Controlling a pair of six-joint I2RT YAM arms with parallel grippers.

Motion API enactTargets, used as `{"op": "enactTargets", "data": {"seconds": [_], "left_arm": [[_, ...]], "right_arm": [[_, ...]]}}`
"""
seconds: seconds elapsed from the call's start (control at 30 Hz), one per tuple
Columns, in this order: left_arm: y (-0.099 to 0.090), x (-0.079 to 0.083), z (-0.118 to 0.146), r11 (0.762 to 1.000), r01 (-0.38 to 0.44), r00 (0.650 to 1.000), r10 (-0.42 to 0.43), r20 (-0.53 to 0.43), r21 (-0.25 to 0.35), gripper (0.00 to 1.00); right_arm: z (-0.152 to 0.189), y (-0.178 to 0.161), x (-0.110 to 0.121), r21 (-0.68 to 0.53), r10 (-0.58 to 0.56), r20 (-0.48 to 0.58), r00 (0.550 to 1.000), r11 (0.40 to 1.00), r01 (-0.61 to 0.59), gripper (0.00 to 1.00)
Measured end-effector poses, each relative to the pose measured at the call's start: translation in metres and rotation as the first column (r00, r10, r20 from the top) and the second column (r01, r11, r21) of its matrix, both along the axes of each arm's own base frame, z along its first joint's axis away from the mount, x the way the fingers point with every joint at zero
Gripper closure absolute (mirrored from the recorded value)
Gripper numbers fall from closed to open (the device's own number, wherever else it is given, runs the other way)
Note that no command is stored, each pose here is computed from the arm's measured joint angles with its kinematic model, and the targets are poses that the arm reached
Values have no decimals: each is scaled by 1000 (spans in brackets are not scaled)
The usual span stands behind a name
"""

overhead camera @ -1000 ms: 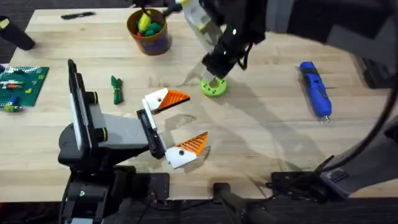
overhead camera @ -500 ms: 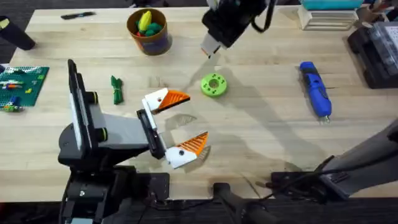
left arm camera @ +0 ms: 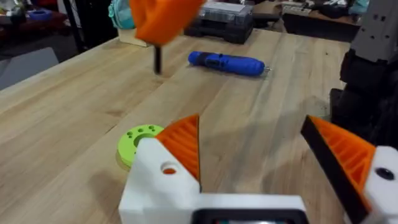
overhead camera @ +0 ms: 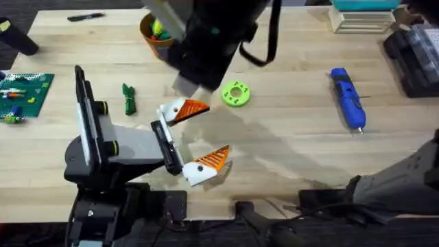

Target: Pick up the gripper from the table and insert it into the empty holder that is missing its gripper. Then pick up a screw, insert it into the mounting hole, and use the screwdriver to tighten it. Finally, clean up the table by picking up the vegetable and placing it into the bucket.

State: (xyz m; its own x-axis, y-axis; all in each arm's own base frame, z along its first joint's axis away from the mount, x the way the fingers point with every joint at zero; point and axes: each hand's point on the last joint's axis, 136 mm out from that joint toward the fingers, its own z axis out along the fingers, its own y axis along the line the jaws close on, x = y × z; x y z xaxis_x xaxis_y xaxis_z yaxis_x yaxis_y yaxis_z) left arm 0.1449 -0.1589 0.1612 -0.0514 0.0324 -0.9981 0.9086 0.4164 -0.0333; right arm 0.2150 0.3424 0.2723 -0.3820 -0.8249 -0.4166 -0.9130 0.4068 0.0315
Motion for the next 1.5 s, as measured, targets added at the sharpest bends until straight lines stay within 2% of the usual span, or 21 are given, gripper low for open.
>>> {"op": "enactTargets", "data": {"seconds": [0.1,0.13,0.3,0.63,1.27,1.5], "left_arm": [[0,0,0,1000,0,1000,0,0,0,14],[0,0,0,1000,0,1000,0,0,0,14],[0,0,0,1000,0,1000,0,0,0,14],[0,0,0,1000,0,1000,0,0,0,14],[0,0,0,1000,0,1000,0,0,0,14],[0,0,0,1000,0,1000,0,0,0,15]], "right_arm": [[3,4,-10,2,15,-5,1000,1000,-15,996],[14,8,-14,24,19,2,1000,1000,-19,996],[25,20,-16,58,32,21,999,998,-34,996],[-7,35,-17,-11,51,-25,998,999,-51,996],[-14,33,-18,-36,47,-42,998,998,-48,996],[-30,37,-15,-73,45,-66,997,996,-49,996]]}}
